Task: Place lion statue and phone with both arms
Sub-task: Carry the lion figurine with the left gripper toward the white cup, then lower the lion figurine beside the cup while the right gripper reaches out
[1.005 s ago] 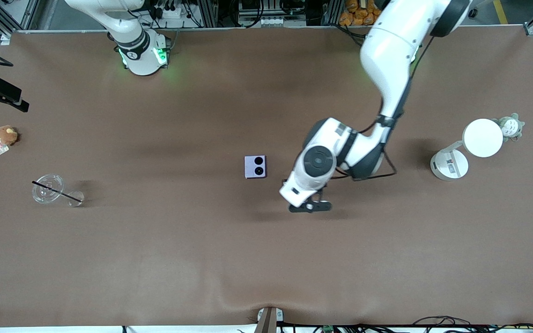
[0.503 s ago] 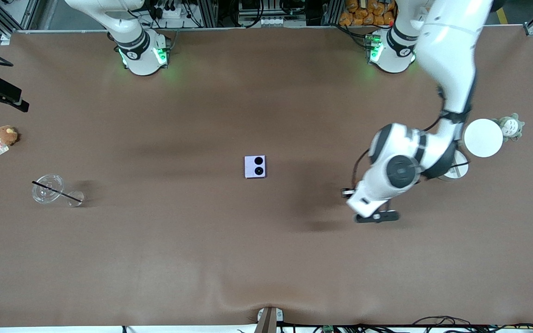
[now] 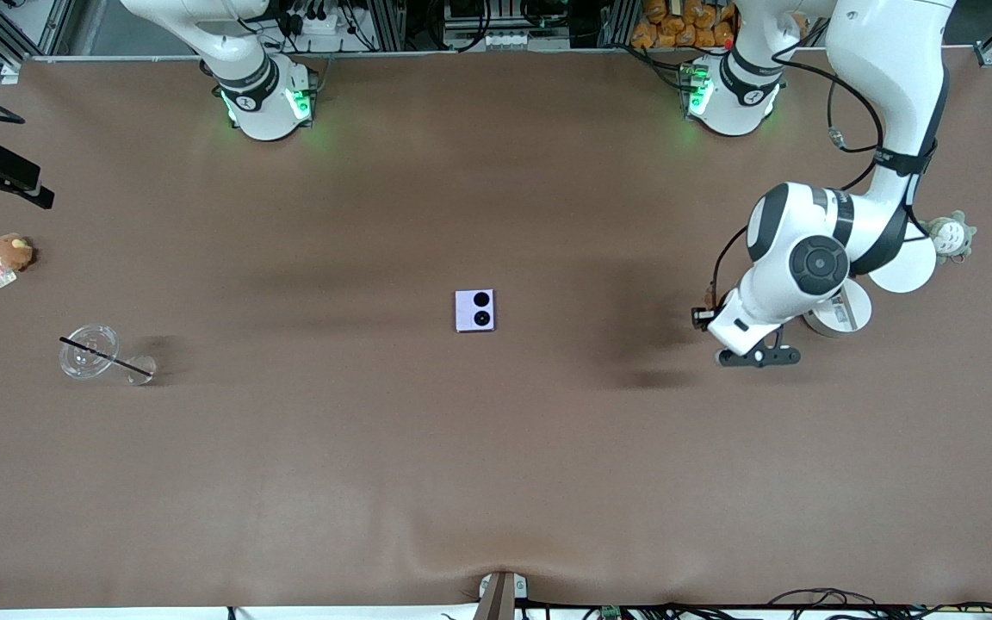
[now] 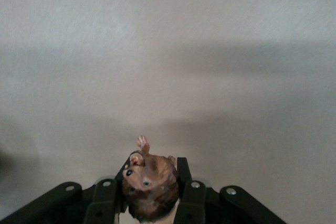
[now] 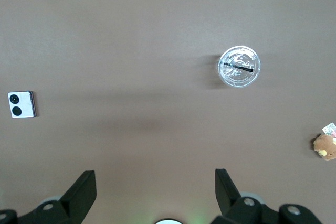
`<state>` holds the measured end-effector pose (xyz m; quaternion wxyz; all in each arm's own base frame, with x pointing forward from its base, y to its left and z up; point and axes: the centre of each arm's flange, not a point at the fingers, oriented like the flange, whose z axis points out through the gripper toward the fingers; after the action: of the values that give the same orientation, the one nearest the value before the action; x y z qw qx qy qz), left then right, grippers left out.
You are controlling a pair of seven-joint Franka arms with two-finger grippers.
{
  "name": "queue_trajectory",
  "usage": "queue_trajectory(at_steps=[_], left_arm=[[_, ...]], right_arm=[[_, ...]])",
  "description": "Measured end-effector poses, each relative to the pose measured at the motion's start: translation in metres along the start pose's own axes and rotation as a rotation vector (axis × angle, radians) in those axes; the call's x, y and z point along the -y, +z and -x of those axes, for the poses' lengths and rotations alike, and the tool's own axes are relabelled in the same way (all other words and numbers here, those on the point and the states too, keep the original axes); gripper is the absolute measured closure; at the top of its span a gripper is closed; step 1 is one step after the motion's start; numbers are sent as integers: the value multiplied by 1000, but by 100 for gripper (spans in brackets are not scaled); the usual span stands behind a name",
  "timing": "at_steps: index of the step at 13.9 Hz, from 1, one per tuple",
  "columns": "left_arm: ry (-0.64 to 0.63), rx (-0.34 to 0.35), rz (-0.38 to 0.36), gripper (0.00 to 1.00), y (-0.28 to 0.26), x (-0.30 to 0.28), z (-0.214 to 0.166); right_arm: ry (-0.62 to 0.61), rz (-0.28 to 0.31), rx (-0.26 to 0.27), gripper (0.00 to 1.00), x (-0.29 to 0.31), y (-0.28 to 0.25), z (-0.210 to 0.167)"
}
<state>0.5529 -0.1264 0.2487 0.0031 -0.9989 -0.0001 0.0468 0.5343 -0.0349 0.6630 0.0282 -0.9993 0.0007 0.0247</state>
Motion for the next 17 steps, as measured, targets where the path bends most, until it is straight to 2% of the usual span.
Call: queue_trajectory(at_steps=[5,7,10,17], left_arm=[[42,-7,10,64,15,68,13],[53,-23,11,64,30,68,24],[93,-13,-10,64,44,64,36],[117,-3,-32,64,54,69,43]], right_arm=[[0,0,0,0,0,0,0],[0,0,0,0,0,0,0],[0,0,0,0,0,0,0],[-3,0,-3,0,1,0,0]])
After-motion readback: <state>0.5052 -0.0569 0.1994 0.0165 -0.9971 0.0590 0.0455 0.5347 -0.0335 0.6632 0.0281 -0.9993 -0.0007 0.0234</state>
